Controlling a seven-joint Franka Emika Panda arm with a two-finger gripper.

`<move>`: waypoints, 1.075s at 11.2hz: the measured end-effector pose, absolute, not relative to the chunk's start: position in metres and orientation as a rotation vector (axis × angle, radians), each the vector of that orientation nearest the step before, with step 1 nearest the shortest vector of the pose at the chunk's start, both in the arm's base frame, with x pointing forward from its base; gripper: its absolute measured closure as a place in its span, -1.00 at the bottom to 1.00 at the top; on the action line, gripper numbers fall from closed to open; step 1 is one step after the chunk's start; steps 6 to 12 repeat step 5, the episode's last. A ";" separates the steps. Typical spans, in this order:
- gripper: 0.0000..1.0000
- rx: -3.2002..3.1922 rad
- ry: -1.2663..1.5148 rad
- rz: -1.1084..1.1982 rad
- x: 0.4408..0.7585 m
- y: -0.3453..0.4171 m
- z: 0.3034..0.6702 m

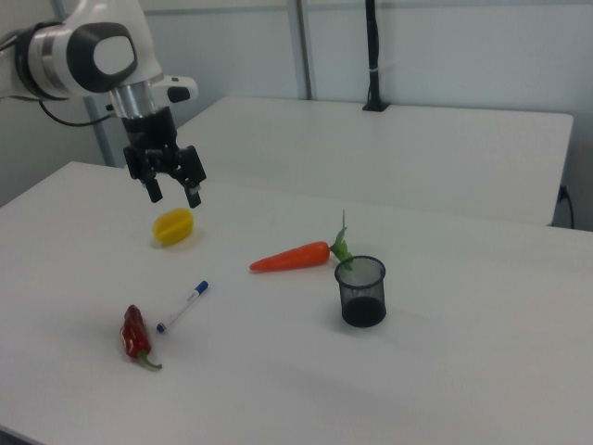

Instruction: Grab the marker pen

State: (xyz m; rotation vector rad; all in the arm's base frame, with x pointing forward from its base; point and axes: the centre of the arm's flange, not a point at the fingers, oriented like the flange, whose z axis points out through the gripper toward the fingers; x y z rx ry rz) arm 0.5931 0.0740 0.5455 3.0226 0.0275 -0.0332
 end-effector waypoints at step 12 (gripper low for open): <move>-1.00 3.027 0.119 0.007 0.565 0.038 0.576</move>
